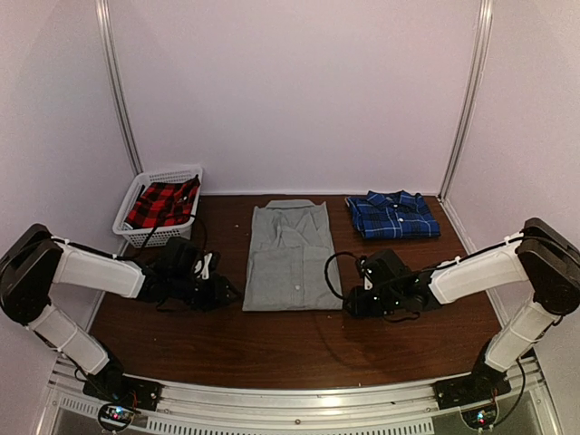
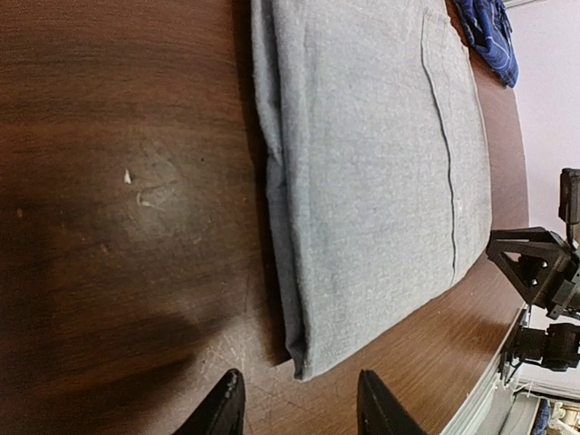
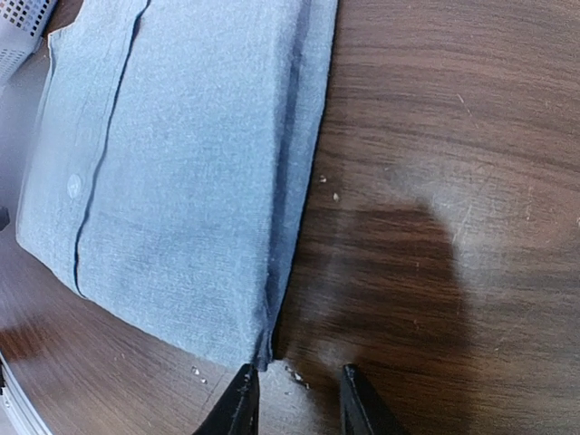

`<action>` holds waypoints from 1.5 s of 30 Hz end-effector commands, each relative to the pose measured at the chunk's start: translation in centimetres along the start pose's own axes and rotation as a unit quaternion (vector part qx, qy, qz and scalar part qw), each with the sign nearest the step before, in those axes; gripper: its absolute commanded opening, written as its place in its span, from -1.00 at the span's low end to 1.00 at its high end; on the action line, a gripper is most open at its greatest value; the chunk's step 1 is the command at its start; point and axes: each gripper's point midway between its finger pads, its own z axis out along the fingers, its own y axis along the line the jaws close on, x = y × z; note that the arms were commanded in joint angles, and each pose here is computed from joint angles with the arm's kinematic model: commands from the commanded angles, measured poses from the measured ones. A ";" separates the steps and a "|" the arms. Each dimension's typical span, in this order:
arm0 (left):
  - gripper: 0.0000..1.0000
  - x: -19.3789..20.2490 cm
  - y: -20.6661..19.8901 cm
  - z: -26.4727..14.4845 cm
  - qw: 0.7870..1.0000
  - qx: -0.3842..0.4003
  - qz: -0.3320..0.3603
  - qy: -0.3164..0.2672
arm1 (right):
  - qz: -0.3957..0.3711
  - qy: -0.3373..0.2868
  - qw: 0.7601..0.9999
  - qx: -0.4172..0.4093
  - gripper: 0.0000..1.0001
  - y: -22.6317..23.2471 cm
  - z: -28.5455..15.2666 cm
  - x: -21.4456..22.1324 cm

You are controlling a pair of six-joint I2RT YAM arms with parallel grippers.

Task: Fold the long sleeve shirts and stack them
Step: Pick up the 2/3-rectangle-folded shirt from the center of the board.

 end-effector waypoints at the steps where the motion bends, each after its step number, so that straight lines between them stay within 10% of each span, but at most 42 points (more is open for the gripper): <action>1: -0.13 -0.4 -0.4 0.4 1.000 0.018 0.001 -0.006 | 0.018 -0.008 1.000 0.000 -0.38 -0.5 0.2 0.1; 26: -0.28 1.1 -0.8 3.5 1.000 -0.004 -0.005 0.030 | 0.019 0.002 0.999 -0.036 -0.50 2.0 1.8 1.0; 45: -1.00 1.1 -2.1 4.3 0.999 0.012 -0.003 0.048 | 0.035 0.000 0.999 -0.025 -0.87 1.2 2.7 1.6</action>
